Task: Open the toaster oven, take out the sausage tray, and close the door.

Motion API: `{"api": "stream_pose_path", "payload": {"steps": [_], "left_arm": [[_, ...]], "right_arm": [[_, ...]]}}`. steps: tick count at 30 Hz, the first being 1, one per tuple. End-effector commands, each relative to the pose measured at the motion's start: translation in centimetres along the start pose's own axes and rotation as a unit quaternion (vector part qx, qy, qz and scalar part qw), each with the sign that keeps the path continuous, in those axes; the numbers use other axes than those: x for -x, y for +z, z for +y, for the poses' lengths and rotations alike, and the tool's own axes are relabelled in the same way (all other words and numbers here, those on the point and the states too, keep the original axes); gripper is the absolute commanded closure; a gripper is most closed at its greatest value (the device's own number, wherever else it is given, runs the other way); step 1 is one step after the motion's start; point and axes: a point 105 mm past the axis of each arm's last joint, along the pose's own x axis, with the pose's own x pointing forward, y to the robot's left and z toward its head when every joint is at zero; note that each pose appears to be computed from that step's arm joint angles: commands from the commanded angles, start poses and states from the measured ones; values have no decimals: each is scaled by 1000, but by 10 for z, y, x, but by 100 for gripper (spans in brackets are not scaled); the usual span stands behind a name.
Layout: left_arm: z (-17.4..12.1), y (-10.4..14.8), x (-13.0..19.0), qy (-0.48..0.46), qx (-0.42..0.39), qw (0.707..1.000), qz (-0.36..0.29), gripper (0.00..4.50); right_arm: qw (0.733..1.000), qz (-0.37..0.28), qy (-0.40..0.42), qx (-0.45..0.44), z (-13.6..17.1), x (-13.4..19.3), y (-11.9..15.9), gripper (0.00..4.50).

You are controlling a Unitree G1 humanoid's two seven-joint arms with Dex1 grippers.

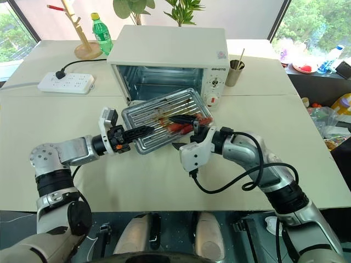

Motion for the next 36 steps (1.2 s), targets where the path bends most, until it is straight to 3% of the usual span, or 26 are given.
{"api": "stream_pose_path", "payload": {"steps": [1,6,10,18,28,36], "left_arm": [[-7,4,10,-24,5,999,-37,450],[-9,3,24,-18,26,996,-85,450],[-13,-9,46,-8,31,991,-131,450],[-16,-28,89,23,14,970,-240,450],[-22,-45,142,59,14,921,-385,450],[-25,-55,172,89,15,881,-464,450]], "right_arm": [[1000,-5,-26,-1,-18,17,7,40],[998,20,-28,-44,-19,39,0,40],[983,78,-28,-161,-9,63,-27,40],[913,145,-51,-379,16,82,-74,40],[841,145,-9,-521,54,65,-96,40],[824,121,-5,-554,55,34,-99,40]]}}
